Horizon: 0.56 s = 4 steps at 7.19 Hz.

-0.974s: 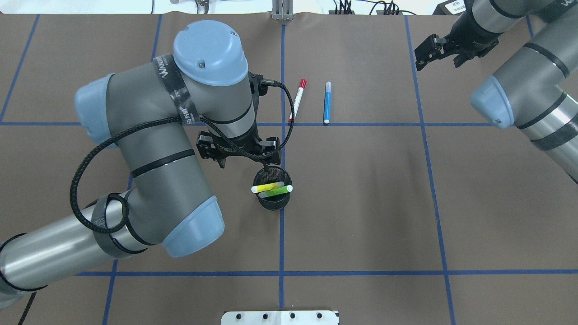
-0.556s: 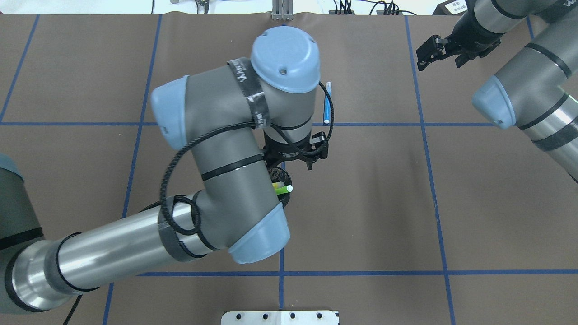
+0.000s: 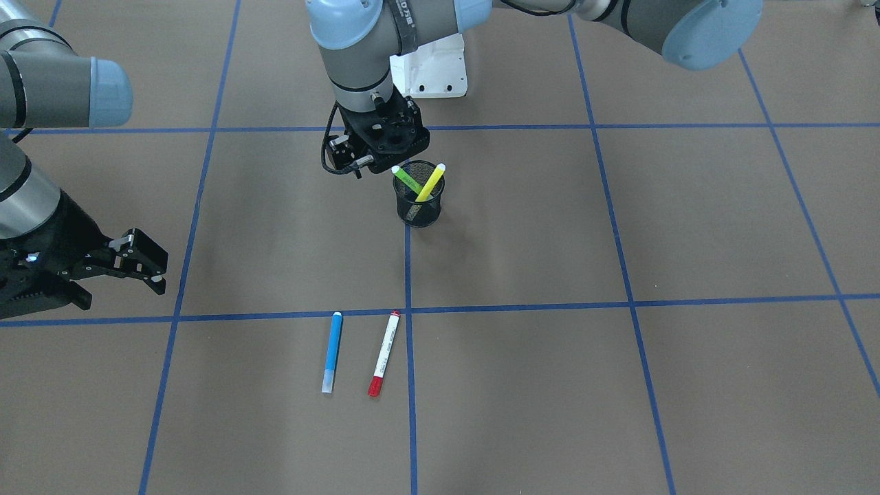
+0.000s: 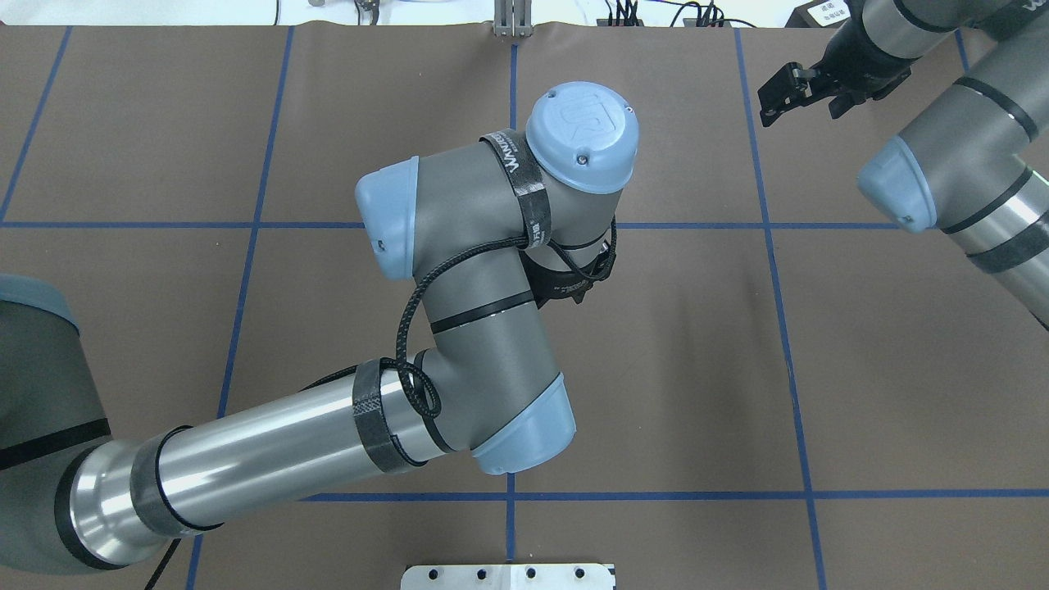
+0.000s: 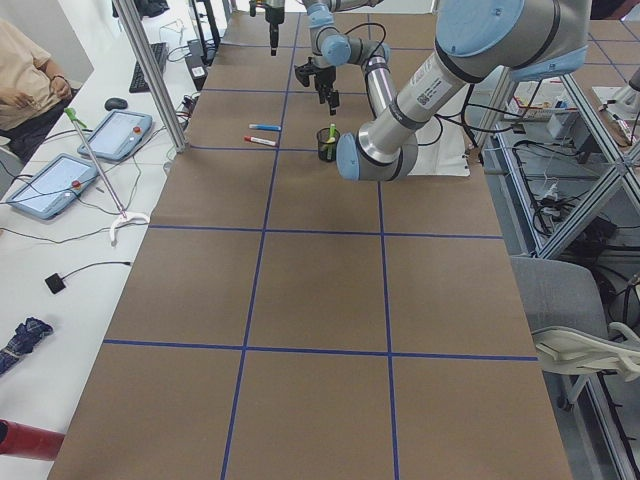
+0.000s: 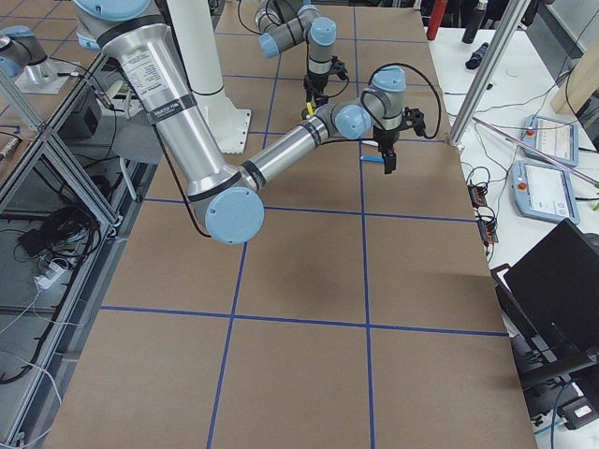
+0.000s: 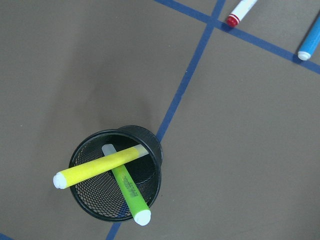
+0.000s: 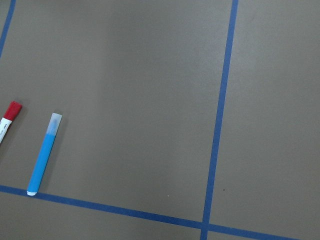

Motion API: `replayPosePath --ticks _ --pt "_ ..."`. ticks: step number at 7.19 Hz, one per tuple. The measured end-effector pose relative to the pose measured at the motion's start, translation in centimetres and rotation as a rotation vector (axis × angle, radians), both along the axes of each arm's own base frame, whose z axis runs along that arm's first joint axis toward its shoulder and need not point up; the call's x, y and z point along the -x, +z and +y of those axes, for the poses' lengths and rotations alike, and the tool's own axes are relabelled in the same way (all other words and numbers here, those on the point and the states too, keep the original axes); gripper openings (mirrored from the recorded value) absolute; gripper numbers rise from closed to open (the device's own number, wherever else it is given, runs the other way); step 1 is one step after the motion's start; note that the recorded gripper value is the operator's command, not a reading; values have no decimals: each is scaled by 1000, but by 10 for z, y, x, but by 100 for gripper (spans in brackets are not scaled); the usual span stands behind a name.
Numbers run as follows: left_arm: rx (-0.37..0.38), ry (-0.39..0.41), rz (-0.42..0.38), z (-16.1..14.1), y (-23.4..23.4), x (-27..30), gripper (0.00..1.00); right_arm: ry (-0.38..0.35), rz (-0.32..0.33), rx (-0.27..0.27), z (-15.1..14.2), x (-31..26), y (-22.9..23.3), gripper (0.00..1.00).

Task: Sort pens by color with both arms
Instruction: 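Withdraw the right arm while moving the left gripper over the cup, then lower the left gripper into the cup and grasp the green highlighter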

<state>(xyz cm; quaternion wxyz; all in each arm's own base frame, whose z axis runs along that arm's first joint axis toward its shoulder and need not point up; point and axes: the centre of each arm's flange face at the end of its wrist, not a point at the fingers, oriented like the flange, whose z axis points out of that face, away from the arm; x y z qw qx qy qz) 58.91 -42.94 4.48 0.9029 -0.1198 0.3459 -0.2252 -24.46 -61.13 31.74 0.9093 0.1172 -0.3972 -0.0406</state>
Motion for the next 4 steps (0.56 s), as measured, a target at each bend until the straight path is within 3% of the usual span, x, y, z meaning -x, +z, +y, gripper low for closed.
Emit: replayPosePath --ticks 2,4 --pt "8 10 -19 -4 15 -8 68 -4 18 -20 -2 -1 3 100" --pt "-7 36 -14 -6 43 -13 64 2 35 -30 -2 -1 6 100"
